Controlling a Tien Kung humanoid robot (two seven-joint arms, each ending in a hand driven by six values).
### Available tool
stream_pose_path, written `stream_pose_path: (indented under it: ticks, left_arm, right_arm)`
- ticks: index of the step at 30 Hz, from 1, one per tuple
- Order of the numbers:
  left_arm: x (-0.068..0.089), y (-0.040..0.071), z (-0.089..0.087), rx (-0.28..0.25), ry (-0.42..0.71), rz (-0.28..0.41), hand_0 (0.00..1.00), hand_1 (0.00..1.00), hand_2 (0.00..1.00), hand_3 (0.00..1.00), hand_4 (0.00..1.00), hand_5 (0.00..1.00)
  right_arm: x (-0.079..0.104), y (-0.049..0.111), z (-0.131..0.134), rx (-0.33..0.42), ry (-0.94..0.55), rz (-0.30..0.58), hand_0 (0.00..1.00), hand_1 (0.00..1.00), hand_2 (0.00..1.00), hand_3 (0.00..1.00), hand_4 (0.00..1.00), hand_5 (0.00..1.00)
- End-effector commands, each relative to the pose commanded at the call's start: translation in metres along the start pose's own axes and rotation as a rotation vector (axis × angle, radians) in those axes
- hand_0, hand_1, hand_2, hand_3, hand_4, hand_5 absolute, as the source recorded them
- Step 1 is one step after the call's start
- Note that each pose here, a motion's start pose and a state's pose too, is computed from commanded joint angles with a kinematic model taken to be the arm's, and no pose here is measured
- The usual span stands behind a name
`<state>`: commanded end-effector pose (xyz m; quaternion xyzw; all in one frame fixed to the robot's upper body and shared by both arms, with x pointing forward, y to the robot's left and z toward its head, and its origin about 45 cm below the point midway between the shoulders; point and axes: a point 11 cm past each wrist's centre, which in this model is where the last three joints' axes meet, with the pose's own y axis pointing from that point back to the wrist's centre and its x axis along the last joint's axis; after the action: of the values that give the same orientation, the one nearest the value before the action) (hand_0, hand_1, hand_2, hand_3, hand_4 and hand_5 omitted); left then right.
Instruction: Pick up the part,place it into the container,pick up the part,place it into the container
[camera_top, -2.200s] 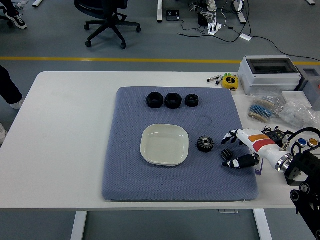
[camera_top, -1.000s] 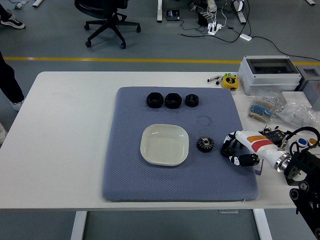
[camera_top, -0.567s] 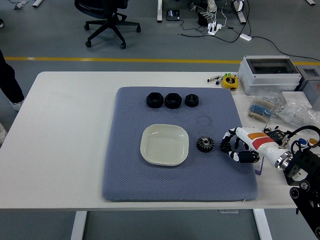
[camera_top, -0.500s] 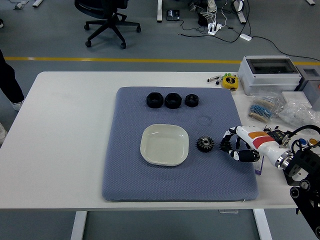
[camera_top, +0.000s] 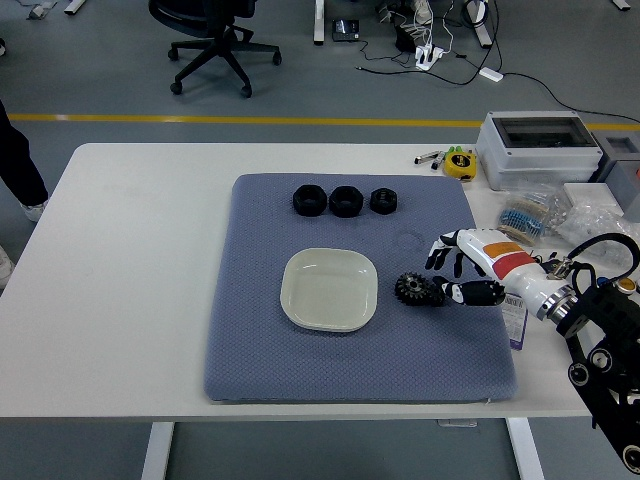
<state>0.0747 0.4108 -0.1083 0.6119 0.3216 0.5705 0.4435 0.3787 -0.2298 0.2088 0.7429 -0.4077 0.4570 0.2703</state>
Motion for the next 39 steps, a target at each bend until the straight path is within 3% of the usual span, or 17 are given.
stream_pose_path:
  ticks: [7, 8, 13, 14, 25, 27, 39]
  left_arm:
    - [0.001, 0.000, -0.001, 0.003, 0.000, 0.001, 0.730, 0.705, 0.750, 0.606, 0.711, 0.676]
    - [0.001, 0.000, -0.002, 0.004, 0.000, 0.002, 0.730, 0.705, 0.750, 0.607, 0.712, 0.676]
    - [0.001, 0.000, -0.003, 0.006, -0.007, 0.002, 0.730, 0.705, 0.750, 0.607, 0.712, 0.676]
    - [0.002, 0.000, -0.003, 0.007, -0.008, 0.002, 0.729, 0.705, 0.750, 0.606, 0.712, 0.675]
    - [0.002, 0.000, -0.002, 0.003, -0.004, 0.004, 0.730, 0.705, 0.750, 0.607, 0.710, 0.673]
    - [0.002, 0.000, -0.001, 0.002, -0.002, 0.004, 0.730, 0.705, 0.751, 0.606, 0.712, 0.676]
    - [0.002, 0.000, 0.001, -0.001, -0.002, 0.003, 0.729, 0.704, 0.751, 0.607, 0.712, 0.673]
  right_arm:
    - [0.004, -0.002, 0.001, -0.010, 0.026, -0.003, 0.098, 0.299, 0.436, 0.492, 0.669, 0.002]
    - [0.001, -0.001, 0.004, -0.022, 0.033, -0.028, 0.304, 0.465, 0.565, 0.603, 0.784, 0.144]
    - [-0.013, 0.003, 0.011, -0.056, 0.050, -0.111, 0.304, 0.465, 0.565, 0.603, 0.784, 0.144]
    - [-0.016, 0.004, 0.012, -0.059, 0.051, -0.121, 0.562, 0.673, 0.768, 0.820, 0.998, 0.322]
    - [-0.020, 0.004, 0.021, -0.090, 0.052, -0.119, 0.569, 0.677, 0.776, 0.822, 0.998, 0.336]
    - [-0.021, 0.003, 0.022, -0.097, 0.049, -0.115, 0.533, 0.657, 0.764, 0.812, 0.998, 0.337]
    - [-0.026, -0.021, 0.013, -0.064, 0.070, -0.148, 0.504, 0.638, 0.747, 0.794, 0.998, 0.331]
